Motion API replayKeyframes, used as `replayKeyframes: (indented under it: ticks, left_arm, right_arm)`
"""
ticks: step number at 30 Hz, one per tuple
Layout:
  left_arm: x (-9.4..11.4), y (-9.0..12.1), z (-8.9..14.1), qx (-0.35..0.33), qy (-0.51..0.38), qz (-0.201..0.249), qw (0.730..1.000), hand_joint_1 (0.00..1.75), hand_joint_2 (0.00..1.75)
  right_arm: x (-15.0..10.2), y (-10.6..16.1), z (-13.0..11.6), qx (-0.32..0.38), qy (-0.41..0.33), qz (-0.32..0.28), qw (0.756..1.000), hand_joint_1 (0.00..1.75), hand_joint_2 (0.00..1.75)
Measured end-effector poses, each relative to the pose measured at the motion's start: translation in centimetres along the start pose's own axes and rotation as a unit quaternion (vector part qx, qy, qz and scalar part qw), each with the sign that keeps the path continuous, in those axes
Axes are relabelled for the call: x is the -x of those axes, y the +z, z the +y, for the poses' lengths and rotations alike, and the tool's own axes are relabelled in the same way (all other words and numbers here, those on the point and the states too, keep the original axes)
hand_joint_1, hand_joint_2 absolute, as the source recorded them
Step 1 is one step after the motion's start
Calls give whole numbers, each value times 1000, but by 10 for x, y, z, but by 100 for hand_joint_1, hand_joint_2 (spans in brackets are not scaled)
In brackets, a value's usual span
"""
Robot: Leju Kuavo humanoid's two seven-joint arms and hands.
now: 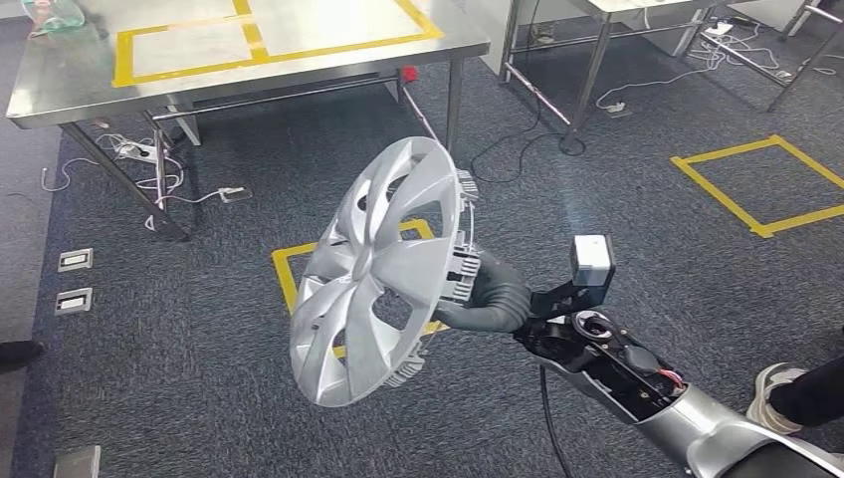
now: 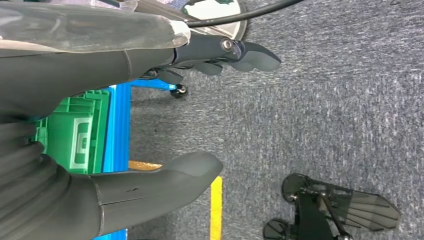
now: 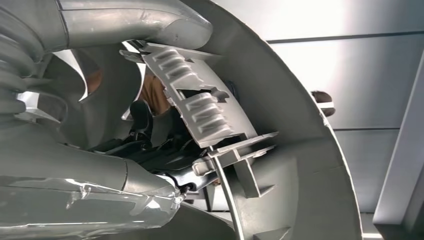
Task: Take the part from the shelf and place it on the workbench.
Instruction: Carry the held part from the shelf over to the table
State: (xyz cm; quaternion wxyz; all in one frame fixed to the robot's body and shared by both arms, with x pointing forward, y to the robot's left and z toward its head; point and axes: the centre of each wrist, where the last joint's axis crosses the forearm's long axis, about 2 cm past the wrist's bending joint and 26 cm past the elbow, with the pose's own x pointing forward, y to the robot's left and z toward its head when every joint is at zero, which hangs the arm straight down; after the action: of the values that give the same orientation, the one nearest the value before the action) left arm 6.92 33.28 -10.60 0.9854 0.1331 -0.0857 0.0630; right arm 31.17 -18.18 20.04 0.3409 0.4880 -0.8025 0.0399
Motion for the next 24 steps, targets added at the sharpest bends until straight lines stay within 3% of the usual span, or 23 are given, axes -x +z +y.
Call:
replayKeyframes:
  ticks: [24]
  left_arm:
    - [-1, 0, 0, -3, -7, 4, 1000, 0, 175]
  right_arm:
    - [-3, 6, 0, 5, -1, -5, 1000, 175, 175]
